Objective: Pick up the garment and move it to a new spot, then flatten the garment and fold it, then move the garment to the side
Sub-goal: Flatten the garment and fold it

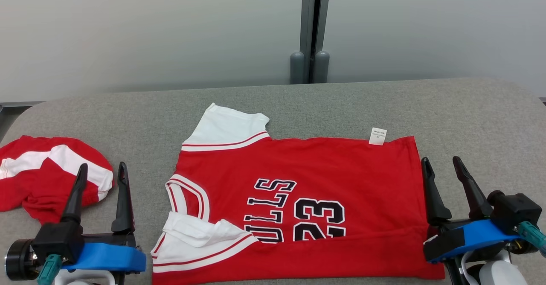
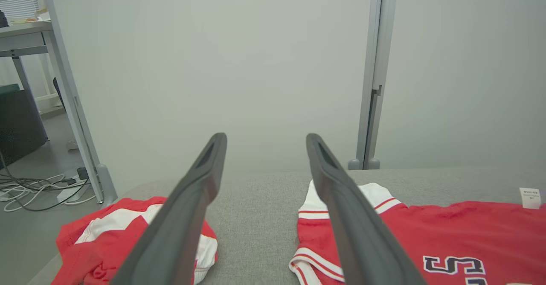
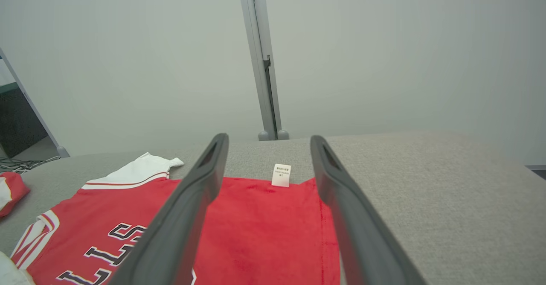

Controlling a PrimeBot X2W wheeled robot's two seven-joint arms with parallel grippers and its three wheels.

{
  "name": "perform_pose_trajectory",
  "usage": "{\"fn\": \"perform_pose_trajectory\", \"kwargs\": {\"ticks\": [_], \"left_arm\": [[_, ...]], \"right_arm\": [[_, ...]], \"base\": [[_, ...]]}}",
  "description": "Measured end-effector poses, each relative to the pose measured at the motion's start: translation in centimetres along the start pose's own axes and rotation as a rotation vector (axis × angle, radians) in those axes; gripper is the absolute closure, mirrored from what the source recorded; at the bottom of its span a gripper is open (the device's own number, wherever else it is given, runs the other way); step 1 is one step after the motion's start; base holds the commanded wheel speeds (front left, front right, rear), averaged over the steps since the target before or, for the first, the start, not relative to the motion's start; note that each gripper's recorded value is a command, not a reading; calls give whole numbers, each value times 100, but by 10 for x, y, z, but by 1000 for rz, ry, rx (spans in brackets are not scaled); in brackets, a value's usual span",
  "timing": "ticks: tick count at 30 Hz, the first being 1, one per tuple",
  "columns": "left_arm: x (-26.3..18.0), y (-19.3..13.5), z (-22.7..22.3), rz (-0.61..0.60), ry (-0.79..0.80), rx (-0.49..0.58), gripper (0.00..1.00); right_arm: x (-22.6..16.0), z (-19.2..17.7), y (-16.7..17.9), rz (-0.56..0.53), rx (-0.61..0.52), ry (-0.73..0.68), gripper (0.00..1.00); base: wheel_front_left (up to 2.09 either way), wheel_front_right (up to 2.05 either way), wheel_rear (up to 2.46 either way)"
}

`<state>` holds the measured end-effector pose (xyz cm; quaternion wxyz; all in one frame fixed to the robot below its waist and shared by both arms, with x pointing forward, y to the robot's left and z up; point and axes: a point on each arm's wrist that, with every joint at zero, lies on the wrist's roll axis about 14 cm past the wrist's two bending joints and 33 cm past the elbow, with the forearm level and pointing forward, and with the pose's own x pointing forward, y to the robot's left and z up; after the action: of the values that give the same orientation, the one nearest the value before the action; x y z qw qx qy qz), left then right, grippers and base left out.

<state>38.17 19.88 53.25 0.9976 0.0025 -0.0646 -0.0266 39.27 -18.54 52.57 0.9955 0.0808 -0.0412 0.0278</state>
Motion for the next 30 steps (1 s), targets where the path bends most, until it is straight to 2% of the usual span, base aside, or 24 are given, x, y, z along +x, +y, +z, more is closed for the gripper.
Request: {"fn": "perform_pose_trajectory", "kwargs": {"ticks": [6,30], "left_arm": [[-3,-4,-11,-28,31,-23,0],[-8,2,-33,-10,90,-29,0]], "right_arm": [[0,-2,1,-1,-5,-6,0],[-4,-11,3,0,-19,19,0]], "base": [[0,0,0],[0,0,0]]}}
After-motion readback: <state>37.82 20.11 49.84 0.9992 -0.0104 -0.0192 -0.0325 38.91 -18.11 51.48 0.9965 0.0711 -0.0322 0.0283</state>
